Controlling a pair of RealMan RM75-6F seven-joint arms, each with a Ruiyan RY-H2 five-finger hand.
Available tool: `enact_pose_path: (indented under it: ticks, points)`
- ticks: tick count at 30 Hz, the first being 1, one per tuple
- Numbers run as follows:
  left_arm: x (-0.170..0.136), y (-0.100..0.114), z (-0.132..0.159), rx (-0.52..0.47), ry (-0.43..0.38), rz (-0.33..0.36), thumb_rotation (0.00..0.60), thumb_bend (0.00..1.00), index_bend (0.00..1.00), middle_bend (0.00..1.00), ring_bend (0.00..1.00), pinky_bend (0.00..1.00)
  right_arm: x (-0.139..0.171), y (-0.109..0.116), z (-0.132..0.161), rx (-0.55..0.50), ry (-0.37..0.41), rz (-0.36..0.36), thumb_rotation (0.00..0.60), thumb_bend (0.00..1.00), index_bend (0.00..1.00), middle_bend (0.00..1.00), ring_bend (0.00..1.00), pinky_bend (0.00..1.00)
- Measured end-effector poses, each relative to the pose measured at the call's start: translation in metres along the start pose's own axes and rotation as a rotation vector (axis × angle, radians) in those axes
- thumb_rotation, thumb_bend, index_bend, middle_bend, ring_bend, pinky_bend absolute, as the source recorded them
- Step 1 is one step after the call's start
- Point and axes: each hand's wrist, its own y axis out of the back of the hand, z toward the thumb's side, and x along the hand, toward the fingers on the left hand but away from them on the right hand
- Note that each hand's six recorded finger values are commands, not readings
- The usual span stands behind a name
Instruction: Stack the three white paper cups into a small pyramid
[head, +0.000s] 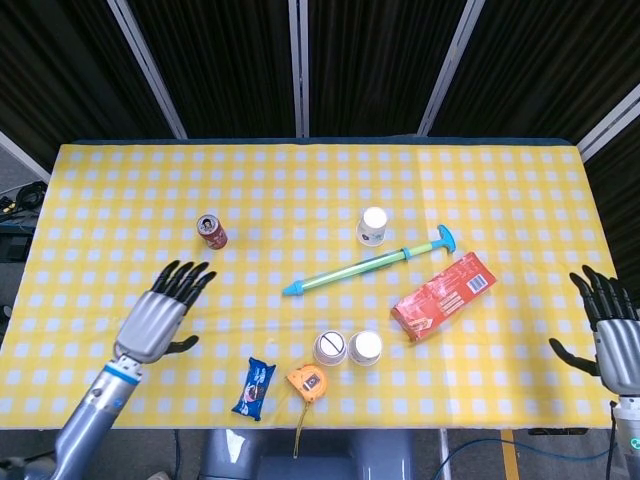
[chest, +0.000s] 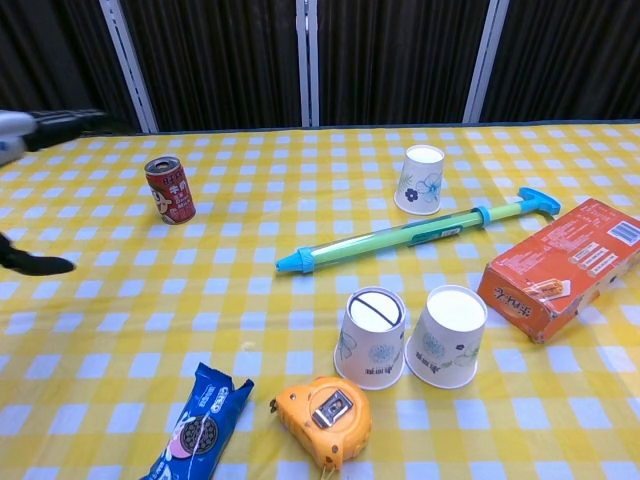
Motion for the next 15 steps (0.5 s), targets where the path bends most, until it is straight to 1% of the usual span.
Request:
enact_pose_path:
  ticks: [2, 6, 8, 9, 11, 15]
  points:
    - [-0.019, 0.002, -0.02, -0.009, 0.04, 0.012, 0.6, 0.17, 0.05, 0.0, 0.0, 0.0, -0.006, -0.003, 0.007, -0.003, 0.014, 0.007, 0.6, 0.1, 0.07, 0.0, 0.0, 0.0]
    - [-0.039, 0.002, -0.041, -0.03, 0.079, 0.024, 0.6, 0.17, 0.05, 0.0, 0.0, 0.0, -0.028, -0.007, 0.032, -0.001, 0.067, 0.024, 0.6, 0.1, 0.11, 0.0, 0.0, 0.0]
    - [-0.043, 0.003, -0.05, -0.041, 0.093, 0.032, 0.6, 0.17, 0.05, 0.0, 0.0, 0.0, -0.042, -0.009, 0.048, 0.004, 0.105, 0.031, 0.6, 0.1, 0.12, 0.0, 0.0, 0.0]
    - [-0.044, 0.004, -0.054, -0.046, 0.099, 0.036, 0.6, 0.17, 0.05, 0.0, 0.0, 0.0, -0.053, -0.011, 0.061, 0.008, 0.133, 0.039, 0.6, 0.1, 0.13, 0.0, 0.0, 0.0]
    - [-0.046, 0.005, -0.063, -0.057, 0.11, 0.042, 0.6, 0.17, 0.05, 0.0, 0.0, 0.0, -0.071, -0.015, 0.081, 0.017, 0.166, 0.06, 0.6, 0.1, 0.14, 0.0, 0.0, 0.01]
    - [-0.046, 0.007, -0.074, -0.061, 0.127, 0.048, 0.6, 0.17, 0.05, 0.0, 0.0, 0.0, -0.112, -0.028, 0.127, 0.019, 0.216, 0.128, 0.6, 0.1, 0.16, 0.0, 0.0, 0.01]
